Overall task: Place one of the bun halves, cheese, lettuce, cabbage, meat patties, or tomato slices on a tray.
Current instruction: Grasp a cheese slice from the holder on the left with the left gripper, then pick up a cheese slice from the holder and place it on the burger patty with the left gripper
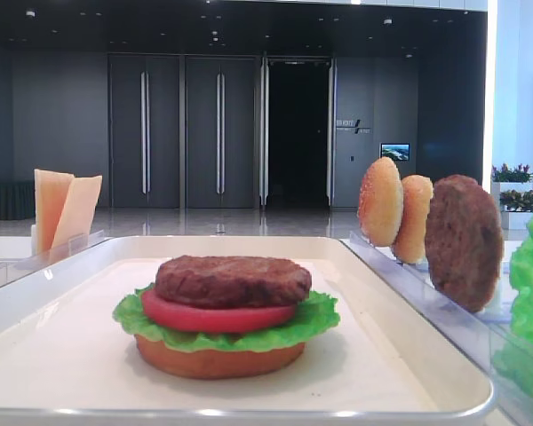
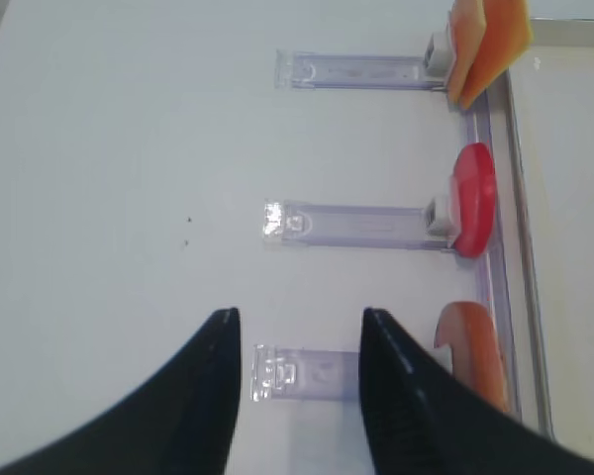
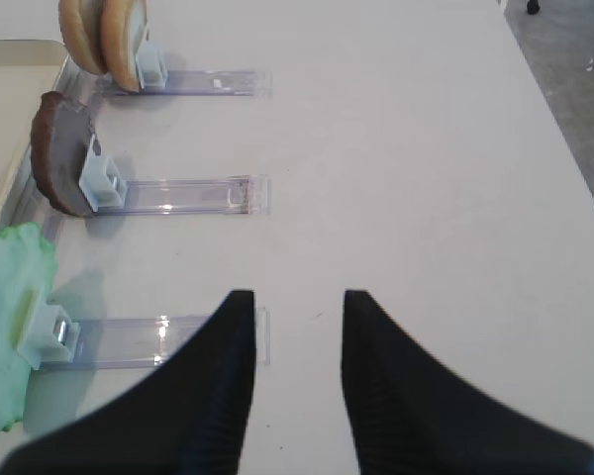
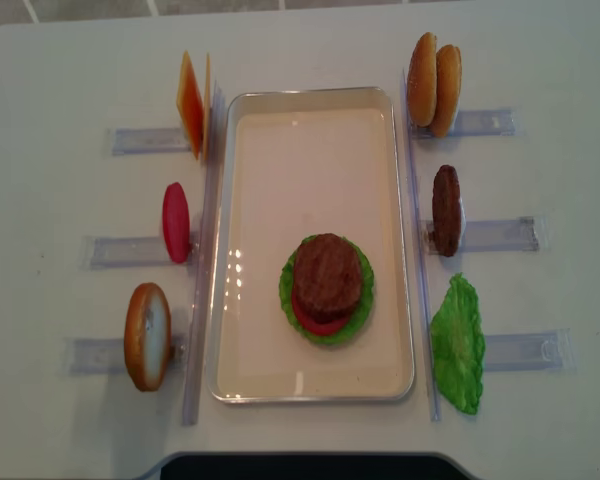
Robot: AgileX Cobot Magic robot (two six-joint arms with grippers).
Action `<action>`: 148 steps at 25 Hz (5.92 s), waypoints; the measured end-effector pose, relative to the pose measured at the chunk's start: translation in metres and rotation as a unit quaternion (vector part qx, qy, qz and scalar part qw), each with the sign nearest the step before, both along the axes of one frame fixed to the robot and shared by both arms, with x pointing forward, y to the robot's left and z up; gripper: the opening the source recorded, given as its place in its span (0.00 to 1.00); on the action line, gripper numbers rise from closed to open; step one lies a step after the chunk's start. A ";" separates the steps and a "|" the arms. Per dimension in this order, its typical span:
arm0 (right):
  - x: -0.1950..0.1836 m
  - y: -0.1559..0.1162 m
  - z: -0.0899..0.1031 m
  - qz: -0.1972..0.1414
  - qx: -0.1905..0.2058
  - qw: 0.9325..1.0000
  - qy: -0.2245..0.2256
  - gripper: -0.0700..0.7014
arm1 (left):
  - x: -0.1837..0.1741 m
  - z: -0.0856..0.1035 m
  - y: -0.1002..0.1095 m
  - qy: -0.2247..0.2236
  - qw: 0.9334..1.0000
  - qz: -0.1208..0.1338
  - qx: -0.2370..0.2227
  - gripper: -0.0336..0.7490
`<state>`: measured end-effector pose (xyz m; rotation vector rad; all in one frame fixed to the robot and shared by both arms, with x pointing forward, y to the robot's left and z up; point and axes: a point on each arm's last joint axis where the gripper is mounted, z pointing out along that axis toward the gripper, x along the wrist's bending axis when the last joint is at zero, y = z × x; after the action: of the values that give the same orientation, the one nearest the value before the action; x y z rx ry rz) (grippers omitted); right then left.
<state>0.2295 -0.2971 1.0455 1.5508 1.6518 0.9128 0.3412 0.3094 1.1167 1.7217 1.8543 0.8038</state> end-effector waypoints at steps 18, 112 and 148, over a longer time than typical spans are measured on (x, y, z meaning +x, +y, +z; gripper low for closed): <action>0.000 0.000 0.000 0.000 0.000 1.000 0.000 0.40 | 0.272 -0.049 -0.004 0.209 0.978 -0.006 0.009 0.44; 0.000 0.000 0.000 0.001 0.000 1.000 0.000 0.40 | 0.336 -0.138 -0.161 0.254 0.956 -0.075 0.128 0.08; 0.000 0.000 0.000 0.001 0.000 1.000 0.000 0.40 | 0.290 -0.030 -0.181 0.185 0.974 -0.126 0.040 0.08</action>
<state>0.2295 -0.2971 1.0455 1.5499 1.6530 0.9134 0.6313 0.1282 1.0863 2.2255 1.7928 0.4858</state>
